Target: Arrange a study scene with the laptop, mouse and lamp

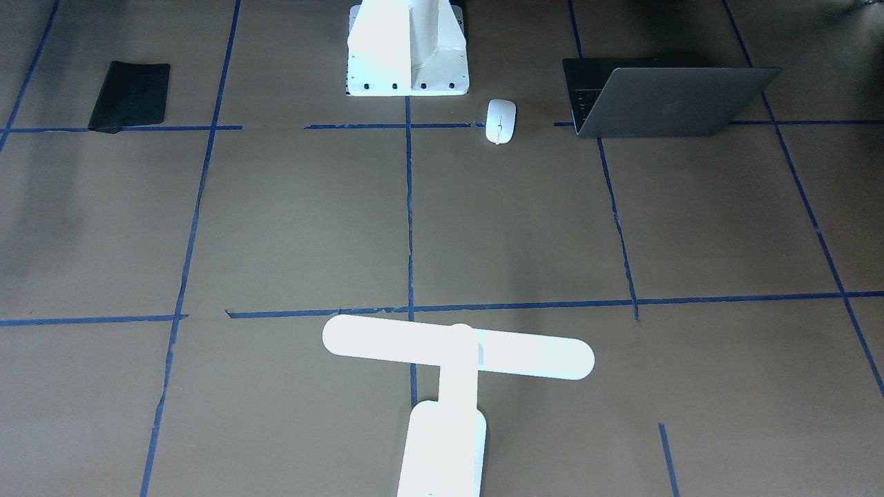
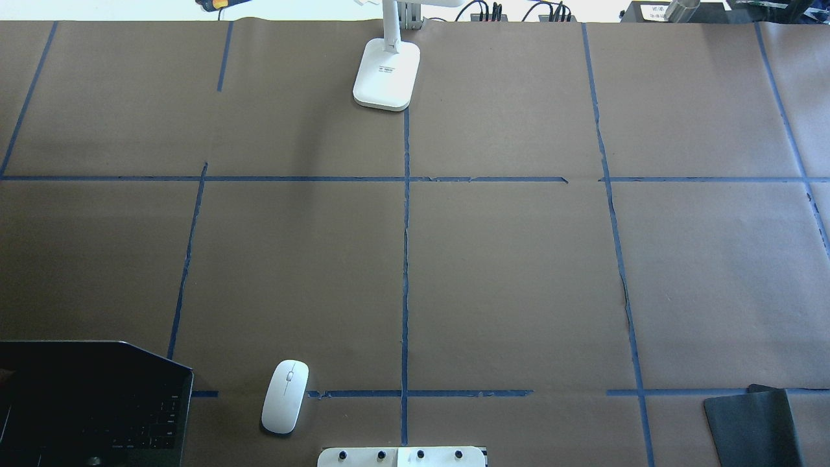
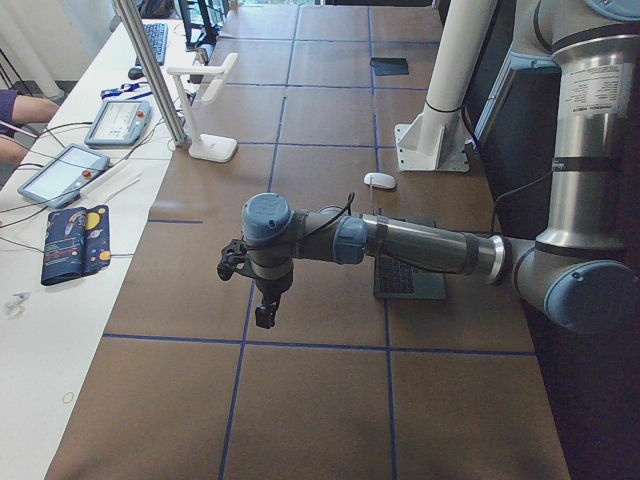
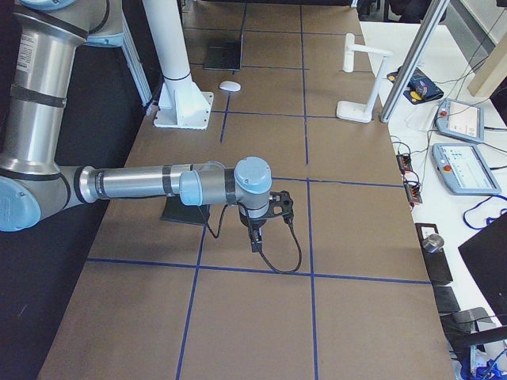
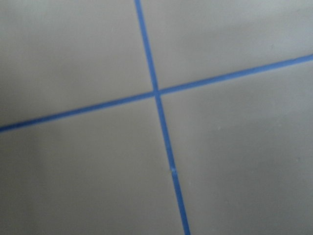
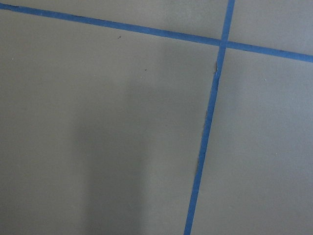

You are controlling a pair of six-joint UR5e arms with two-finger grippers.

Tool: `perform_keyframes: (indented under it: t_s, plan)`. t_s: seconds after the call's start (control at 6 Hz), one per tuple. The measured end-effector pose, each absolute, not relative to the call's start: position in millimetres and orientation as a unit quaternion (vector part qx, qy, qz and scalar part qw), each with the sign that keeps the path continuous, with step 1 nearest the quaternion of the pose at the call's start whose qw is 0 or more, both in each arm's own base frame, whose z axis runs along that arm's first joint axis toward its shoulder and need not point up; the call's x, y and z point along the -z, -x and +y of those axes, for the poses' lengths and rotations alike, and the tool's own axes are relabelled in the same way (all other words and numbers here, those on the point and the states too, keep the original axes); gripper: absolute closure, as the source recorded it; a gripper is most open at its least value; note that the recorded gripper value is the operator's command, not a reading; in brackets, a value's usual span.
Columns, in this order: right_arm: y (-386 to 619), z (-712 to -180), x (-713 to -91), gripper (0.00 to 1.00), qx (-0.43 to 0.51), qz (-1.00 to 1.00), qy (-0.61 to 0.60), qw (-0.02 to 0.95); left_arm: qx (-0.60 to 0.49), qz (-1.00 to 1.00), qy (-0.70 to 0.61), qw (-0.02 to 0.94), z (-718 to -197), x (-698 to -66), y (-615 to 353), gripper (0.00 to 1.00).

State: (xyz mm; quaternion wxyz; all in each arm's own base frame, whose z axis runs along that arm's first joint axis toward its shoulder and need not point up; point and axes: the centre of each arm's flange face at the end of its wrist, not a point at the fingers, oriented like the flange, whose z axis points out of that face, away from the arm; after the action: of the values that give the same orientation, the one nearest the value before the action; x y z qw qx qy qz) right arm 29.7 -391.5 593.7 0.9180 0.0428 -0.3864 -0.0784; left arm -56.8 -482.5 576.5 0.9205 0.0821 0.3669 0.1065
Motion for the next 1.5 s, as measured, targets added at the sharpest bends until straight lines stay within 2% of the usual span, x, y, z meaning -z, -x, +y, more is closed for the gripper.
perform_keyframes:
  t_s: [0.67,1.0,1.33,1.5]
  plan:
    - [-30,-392,-582,0.00,0.092,-0.386,-0.067,0.915,-0.246,0.450,-0.175,0.841,-469,-488,-37,0.00]
    - [-29,-392,-582,0.00,0.090,-0.387,-0.067,0.915,-0.349,0.457,-0.213,0.790,-424,-436,-98,0.00]
    - [-29,-393,-583,0.00,0.088,-0.387,-0.065,0.915,-0.447,0.443,-0.276,0.726,-367,-432,-118,0.00]
    - [-29,-393,-583,0.00,0.087,-0.387,-0.064,0.916,-0.477,0.439,-0.293,0.703,-355,-430,-125,0.00]
